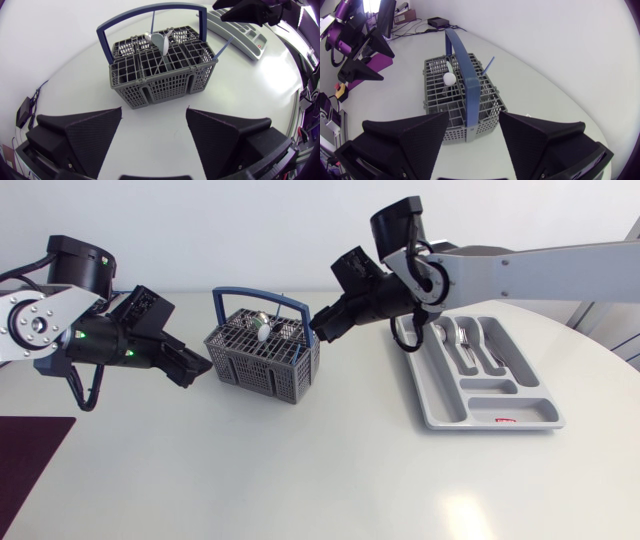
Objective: Unload the cutlery basket into the drawer organizer.
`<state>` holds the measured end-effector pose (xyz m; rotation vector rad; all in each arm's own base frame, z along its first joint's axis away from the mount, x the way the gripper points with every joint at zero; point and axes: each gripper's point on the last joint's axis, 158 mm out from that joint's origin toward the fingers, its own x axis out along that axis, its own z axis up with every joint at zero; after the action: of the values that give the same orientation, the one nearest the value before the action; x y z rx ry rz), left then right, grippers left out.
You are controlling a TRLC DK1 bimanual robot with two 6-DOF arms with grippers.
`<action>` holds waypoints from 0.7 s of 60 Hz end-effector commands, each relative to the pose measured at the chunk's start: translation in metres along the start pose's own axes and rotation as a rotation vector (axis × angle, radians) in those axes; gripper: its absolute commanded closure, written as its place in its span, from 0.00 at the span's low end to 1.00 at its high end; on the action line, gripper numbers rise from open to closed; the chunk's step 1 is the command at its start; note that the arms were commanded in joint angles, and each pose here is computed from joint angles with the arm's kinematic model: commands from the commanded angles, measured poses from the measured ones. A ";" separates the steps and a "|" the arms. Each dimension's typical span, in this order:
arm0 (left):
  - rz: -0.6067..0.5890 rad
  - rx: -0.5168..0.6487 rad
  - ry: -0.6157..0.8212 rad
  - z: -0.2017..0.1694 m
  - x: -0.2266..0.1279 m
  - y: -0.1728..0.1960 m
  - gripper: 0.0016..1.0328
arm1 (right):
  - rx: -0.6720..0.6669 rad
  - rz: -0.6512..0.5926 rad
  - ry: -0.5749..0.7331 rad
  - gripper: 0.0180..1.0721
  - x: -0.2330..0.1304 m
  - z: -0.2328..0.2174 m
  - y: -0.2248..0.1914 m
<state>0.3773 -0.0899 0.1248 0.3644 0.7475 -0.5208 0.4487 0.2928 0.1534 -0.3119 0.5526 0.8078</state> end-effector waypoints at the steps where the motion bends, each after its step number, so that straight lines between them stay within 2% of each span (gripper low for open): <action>1: -0.015 0.033 0.005 -0.001 0.005 -0.003 0.09 | 0.015 0.025 0.008 0.41 0.015 0.005 0.005; 15: -0.010 0.036 -0.007 0.003 0.002 -0.003 0.09 | 0.012 0.044 0.026 0.44 0.050 0.011 0.007; 17: -0.010 0.037 -0.011 0.003 0.001 -0.003 0.09 | 0.013 0.047 0.036 0.49 0.055 0.010 0.008; 23: -0.012 0.037 -0.018 0.005 -0.002 -0.004 0.09 | 0.012 0.047 0.044 0.74 0.062 0.010 0.007; 26: -0.012 0.038 -0.020 0.005 -0.002 -0.004 0.09 | 0.007 0.050 0.050 0.78 0.063 0.008 0.008; 30: -0.011 0.037 -0.024 0.005 -0.004 -0.004 0.09 | -0.004 0.059 0.064 0.88 0.061 0.001 0.010; 35: -0.012 0.035 -0.030 0.005 -0.006 -0.004 0.09 | -0.026 0.071 0.072 0.93 0.053 -0.006 0.012; 42: -0.016 0.038 -0.037 0.004 -0.008 -0.004 0.09 | -0.060 0.107 0.089 0.94 0.039 -0.019 0.017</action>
<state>0.3764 -0.0929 0.1302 0.3664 0.7264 -0.5405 0.4701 0.3297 0.1247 -0.3435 0.5979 0.8788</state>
